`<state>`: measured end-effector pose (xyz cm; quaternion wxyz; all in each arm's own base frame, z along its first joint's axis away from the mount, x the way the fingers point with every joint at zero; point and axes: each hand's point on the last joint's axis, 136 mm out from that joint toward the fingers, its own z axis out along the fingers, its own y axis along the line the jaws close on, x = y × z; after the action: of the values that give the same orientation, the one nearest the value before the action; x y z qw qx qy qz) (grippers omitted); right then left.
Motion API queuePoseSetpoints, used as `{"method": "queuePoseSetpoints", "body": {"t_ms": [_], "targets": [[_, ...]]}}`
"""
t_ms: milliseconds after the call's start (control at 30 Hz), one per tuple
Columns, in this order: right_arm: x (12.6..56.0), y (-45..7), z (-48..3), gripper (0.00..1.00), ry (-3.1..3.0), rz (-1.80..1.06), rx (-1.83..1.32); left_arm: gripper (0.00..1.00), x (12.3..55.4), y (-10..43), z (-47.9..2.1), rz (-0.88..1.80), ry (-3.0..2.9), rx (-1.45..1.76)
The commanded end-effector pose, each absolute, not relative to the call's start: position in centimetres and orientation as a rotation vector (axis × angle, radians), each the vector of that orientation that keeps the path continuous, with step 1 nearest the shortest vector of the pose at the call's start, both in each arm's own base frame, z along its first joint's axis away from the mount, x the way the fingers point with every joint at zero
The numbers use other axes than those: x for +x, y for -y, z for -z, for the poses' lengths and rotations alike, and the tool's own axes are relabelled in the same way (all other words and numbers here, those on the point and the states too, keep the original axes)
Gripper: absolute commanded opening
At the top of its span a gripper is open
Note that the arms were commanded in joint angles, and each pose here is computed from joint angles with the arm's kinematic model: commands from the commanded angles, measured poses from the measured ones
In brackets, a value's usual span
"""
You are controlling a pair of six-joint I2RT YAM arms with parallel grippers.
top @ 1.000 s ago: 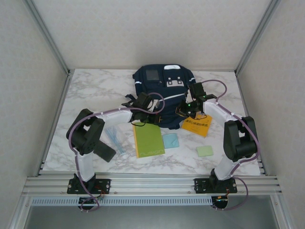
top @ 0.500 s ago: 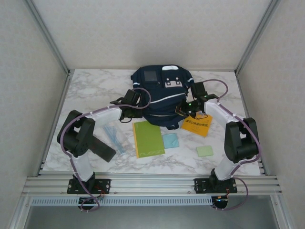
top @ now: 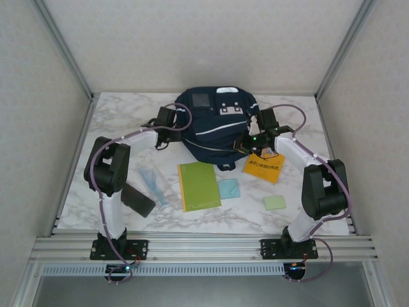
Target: Pack the student bag
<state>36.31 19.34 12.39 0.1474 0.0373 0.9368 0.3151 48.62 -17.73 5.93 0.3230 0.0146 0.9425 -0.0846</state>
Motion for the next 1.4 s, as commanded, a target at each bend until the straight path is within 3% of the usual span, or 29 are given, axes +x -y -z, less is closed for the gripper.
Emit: {"method": "queuePoseSetpoints", "body": {"t_ms": [0, 233, 300, 433, 533, 667, 700, 800, 933, 1133, 1300, 1367], "targets": [[36.9, -17.9, -14.7, 0.00, -2.650, -0.868, 0.076, 0.00, 51.4, 8.2, -4.3, -0.015, -2.479, -0.261], [37.5, -21.0, -15.7, 0.00, -2.575, -1.099, 0.064, 0.00, 52.2, 6.9, -3.7, -0.074, -2.481, -0.389], [37.5, -21.6, -15.8, 0.00, -2.575, -1.096, 0.056, 0.14, 52.5, 6.6, -4.0, -0.089, -2.463, -0.413], [38.5, -22.2, -15.7, 0.00, -2.560, -1.094, 0.078, 0.53, 52.2, 7.2, -4.7, -0.014, -2.473, -0.440], [39.7, -22.7, -15.3, 0.00, -2.555, -1.071, 0.090, 0.66, 50.6, 8.3, -5.9, 0.112, -2.479, -0.474], [40.6, -22.8, -14.9, 0.03, -2.564, -1.053, 0.117, 0.70, 46.4, 9.9, -6.8, 0.287, -2.495, -0.520], [40.6, -22.8, -14.8, 0.10, -2.572, -1.040, 0.122, 0.71, 45.3, 10.4, -6.9, 0.323, -2.502, -0.520], [39.6, -21.9, -14.6, 0.45, -2.618, -0.947, 0.135, 0.72, 41.5, 11.9, -6.7, 0.410, -2.545, -0.516], [37.1, -20.2, -14.6, 0.70, -2.688, -0.775, 0.126, 0.73, 36.5, 13.7, -6.0, 0.465, -2.620, -0.485], [31.7, -20.4, -14.4, 0.71, -2.798, -0.610, -0.012, 0.74, 31.0, 16.4, -5.7, 0.508, -2.706, -0.394], [27.9, -23.9, -13.1, 0.65, -2.836, -0.700, -0.101, 0.75, 29.2, 18.7, -5.1, 0.635, -2.728, -0.356], [27.2, -25.3, -12.1, 0.56, -2.828, -0.721, -0.100, 0.74, 29.1, 20.3, -5.1, 0.748, -2.715, -0.317]]}}
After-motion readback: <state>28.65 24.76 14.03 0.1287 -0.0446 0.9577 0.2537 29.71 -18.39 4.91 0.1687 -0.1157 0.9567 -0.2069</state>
